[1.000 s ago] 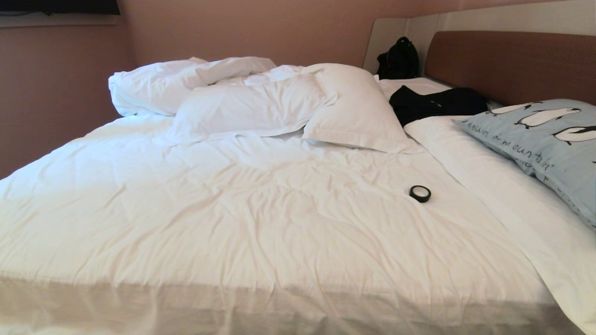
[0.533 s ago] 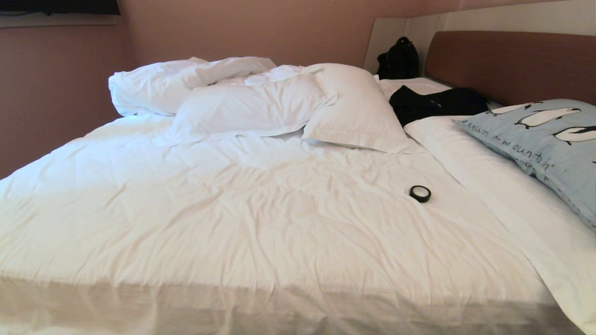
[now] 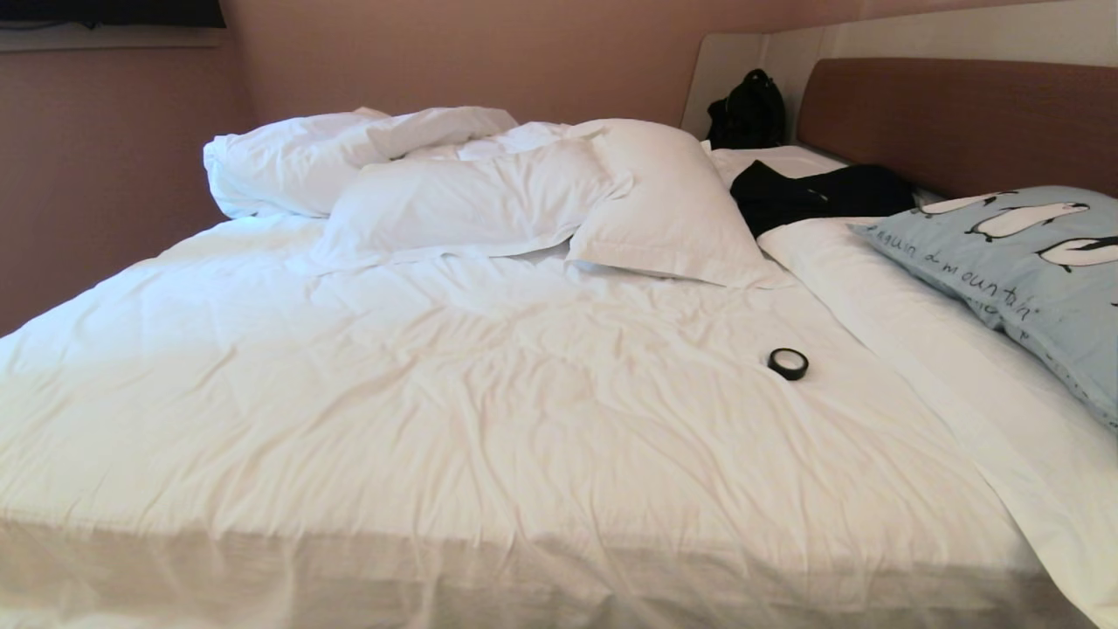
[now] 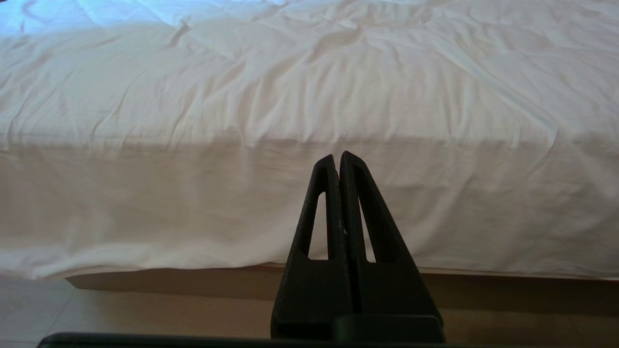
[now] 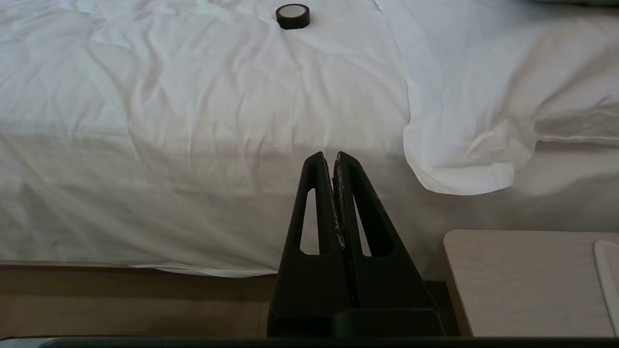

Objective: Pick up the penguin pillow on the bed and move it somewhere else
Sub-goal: Pick up the pillow

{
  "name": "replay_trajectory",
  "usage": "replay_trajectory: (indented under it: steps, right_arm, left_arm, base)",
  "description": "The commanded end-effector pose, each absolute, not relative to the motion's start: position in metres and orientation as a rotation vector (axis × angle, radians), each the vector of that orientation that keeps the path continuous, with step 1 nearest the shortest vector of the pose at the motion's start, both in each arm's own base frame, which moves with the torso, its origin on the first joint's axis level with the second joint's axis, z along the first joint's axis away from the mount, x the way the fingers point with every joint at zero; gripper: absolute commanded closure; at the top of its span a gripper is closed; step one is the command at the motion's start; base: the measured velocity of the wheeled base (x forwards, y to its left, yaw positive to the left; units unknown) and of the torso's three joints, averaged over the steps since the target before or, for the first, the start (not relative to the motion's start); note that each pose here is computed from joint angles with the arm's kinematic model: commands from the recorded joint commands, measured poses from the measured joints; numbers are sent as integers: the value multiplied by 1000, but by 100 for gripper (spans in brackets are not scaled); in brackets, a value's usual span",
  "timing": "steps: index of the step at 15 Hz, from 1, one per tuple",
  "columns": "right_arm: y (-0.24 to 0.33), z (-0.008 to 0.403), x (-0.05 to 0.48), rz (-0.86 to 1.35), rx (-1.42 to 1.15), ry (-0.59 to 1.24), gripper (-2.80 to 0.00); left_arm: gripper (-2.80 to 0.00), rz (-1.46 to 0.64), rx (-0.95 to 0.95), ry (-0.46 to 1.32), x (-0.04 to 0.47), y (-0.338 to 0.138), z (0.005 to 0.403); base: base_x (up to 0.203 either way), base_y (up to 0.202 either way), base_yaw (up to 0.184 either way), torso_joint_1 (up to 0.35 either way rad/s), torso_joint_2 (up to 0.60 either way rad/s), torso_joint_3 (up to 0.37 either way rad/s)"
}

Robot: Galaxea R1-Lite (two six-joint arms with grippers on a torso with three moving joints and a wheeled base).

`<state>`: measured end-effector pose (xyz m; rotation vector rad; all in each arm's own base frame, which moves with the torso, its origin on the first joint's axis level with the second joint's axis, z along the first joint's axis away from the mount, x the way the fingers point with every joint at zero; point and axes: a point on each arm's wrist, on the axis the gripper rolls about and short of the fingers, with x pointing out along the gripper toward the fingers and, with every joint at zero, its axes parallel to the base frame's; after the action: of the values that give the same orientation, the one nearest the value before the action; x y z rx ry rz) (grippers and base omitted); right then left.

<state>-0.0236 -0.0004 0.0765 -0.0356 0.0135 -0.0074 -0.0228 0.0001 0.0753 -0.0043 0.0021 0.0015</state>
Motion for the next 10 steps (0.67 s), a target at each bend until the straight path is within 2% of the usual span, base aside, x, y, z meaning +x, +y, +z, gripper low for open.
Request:
replay_trajectory:
  steps: [1,10]
  right_arm:
    - [0,77,-24,-7,-41,15,0]
    - [0,77,-24,10,-103,10,0]
  left_arm:
    - [0,2,-5,3,-23,0,75]
    - [0,2,-5,3,-23,0,75]
  base:
    - [0,0,0,0,0,0]
    - [0,0,0,0,0,0]
